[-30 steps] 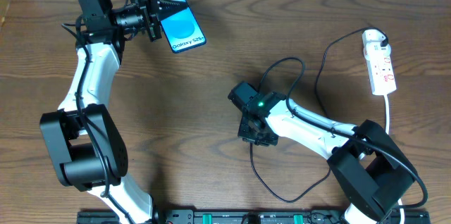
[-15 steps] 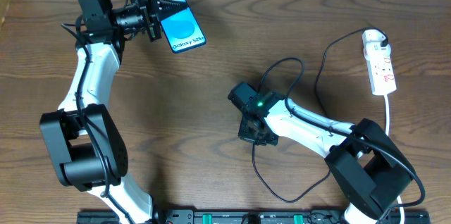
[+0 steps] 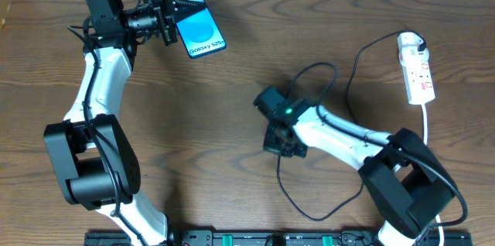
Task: Plug charger to phone and switch on socket
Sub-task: 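Lift the cable connector up toward the phone's bottom edge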
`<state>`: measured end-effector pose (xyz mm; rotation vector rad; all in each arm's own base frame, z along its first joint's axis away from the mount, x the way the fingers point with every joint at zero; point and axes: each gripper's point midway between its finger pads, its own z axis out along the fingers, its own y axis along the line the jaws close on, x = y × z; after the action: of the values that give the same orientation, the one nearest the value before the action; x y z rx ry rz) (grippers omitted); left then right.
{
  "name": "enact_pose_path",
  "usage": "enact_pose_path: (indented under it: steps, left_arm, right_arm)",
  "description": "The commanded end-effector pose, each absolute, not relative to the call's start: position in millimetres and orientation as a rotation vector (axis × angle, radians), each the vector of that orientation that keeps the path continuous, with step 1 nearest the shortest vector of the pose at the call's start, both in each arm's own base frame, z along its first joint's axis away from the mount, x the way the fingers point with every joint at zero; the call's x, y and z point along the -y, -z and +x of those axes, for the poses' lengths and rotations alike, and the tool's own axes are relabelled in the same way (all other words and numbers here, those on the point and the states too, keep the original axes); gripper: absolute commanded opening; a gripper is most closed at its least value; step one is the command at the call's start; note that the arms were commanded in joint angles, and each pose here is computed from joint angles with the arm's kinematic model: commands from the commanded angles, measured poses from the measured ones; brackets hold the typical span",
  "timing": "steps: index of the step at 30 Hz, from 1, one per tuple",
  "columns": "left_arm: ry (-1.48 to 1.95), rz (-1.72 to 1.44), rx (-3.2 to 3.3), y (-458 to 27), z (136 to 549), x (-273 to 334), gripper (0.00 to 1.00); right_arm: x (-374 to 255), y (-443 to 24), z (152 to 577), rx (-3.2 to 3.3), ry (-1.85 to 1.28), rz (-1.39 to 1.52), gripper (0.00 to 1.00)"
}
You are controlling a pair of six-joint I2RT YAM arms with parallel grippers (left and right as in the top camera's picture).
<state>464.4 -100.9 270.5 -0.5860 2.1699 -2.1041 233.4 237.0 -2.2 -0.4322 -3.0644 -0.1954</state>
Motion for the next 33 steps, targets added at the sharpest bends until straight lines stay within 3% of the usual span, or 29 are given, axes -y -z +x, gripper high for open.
enact_pose_path:
  steps: [1,5,11,15,24,33]
  left_arm:
    - [2.122,-0.533,-2.17,-279,458,102,0.07]
    - [2.122,-0.533,-2.17,-279,458,102,0.07]
    - [2.12,-0.528,-2.17,-279,458,102,0.07]
    - [2.056,-0.453,-2.15,-277,462,105,0.07]
    - [1.885,-0.184,-2.065,-281,469,105,0.07]
    - [1.81,0.048,-1.937,-312,472,114,0.07]
  right_arm:
    - [-225,5,254,3.039,0.244,-0.43,0.01]
    - [-236,-9,280,2.988,0.594,-0.264,0.01]
    - [-274,-73,317,2.818,1.462,0.335,0.01]
    - [-283,-113,325,2.668,1.832,0.635,0.01]
    - [-294,-181,319,2.297,2.297,1.12,0.01]
    - [-298,-211,327,2.232,2.387,1.218,0.01]
